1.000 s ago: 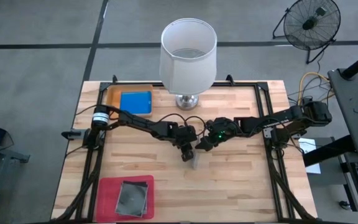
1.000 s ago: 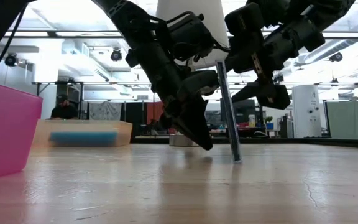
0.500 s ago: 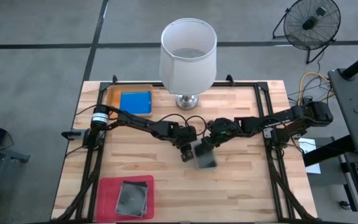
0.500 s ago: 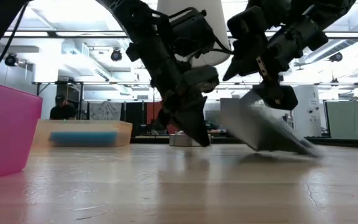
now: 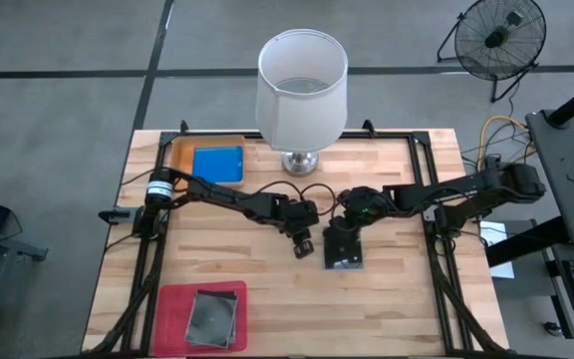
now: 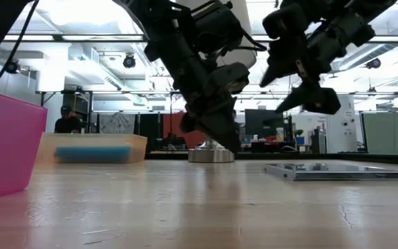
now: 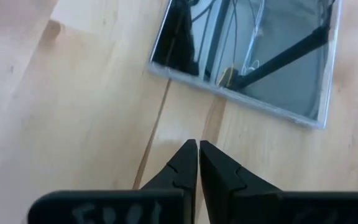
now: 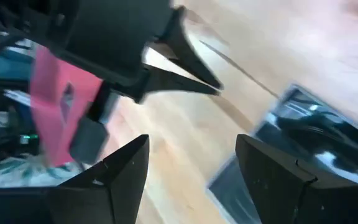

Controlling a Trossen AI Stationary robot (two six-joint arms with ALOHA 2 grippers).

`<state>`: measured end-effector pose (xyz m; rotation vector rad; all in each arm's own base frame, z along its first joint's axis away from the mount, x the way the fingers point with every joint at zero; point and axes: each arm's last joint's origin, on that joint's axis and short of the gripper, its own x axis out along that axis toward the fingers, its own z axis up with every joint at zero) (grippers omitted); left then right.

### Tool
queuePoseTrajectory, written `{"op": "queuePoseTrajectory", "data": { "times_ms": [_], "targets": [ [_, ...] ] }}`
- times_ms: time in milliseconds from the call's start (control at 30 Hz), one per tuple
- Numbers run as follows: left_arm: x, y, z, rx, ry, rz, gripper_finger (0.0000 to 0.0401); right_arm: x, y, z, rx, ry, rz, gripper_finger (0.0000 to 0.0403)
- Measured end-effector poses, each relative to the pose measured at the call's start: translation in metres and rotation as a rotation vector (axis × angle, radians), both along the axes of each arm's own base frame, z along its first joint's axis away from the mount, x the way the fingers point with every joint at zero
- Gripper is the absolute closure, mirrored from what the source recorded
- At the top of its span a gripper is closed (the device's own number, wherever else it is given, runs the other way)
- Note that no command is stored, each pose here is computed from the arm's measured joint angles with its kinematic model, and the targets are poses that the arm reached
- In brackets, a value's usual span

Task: Pick & place jewel cases by type
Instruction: Put the black cd case into the pink bin

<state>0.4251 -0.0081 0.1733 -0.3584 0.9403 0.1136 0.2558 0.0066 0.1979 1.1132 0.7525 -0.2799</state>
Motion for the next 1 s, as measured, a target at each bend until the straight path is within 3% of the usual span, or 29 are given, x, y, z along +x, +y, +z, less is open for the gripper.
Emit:
{"op": "queuePoseTrajectory", "data": {
  "times_ms": [633, 1000],
  "targets": [
    [0.003, -0.033, 0.004, -0.040, -0.068, -0.036, 0.0401, -0.038, 0.021, -0.002, -0.078, 0.269, 0.068, 0.0174],
    [-0.001, -0.034, -0.007, -0.058, -0.081, -0.015, 0.0401, -0.048, 0.027, -0.012, -0.044, 0.363, 0.033, 0.0196]
  ]
}}
